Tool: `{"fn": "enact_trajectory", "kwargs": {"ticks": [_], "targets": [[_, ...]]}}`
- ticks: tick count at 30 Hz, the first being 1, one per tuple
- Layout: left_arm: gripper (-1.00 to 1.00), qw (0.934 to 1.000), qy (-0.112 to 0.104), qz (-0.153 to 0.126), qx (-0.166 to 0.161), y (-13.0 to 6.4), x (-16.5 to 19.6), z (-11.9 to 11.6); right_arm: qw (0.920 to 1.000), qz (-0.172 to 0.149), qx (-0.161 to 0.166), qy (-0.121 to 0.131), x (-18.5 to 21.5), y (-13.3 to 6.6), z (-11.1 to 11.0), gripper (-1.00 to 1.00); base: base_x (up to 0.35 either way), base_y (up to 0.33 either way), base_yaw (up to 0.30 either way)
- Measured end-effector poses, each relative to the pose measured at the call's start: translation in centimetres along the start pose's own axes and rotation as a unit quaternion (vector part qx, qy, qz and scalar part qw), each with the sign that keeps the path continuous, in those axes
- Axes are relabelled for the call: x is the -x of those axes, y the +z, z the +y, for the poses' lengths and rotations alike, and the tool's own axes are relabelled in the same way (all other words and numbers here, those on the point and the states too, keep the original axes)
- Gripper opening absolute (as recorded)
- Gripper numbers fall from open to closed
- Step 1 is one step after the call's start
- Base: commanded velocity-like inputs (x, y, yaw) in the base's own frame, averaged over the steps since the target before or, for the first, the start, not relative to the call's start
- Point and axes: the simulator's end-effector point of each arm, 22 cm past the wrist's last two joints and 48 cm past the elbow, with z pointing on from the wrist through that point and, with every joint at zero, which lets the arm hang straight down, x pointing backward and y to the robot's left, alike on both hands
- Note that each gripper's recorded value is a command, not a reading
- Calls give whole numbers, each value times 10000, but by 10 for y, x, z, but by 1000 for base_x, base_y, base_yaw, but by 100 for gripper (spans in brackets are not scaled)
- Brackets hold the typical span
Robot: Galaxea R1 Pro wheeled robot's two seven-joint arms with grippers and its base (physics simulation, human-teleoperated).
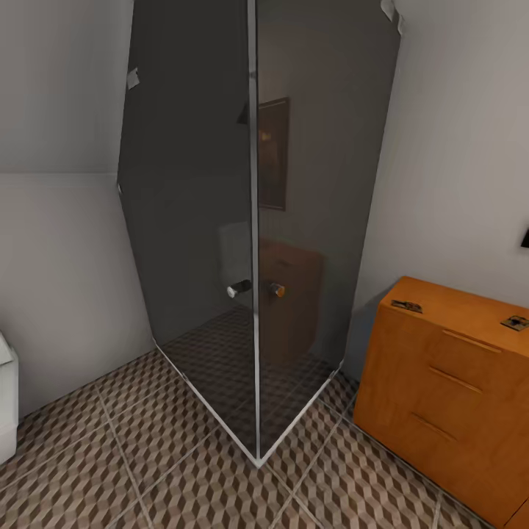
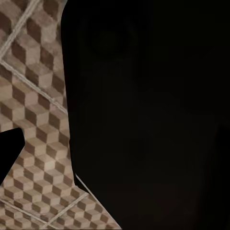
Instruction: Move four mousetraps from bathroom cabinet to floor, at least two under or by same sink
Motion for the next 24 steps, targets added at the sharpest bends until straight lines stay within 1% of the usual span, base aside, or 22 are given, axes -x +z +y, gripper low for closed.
{"fn": "enact_trajectory", "kwargs": {"ticks": [1,5,8,13,24], "targets": [[100,10000,0,0,0,0,0,0,10000,0,0,0,0,0,0,100,0,0,0],[100,10000,-2,-3,15,0,4,3,9998,-190,109,5,26,-1,18,100,0,0,0],[100,10000,-1,-6,15,0,4,3,9995,-276,120,4,39,-1,19,100,0,0,0],[100,10000,-1,-12,31,0,5,6,9989,-420,186,-1,57,-3,30,100,0,0,0],[100,10000,-1,-15,46,0,5,8,9975,-677,203,-11,71,-4,34,100,0,0,0]]}}
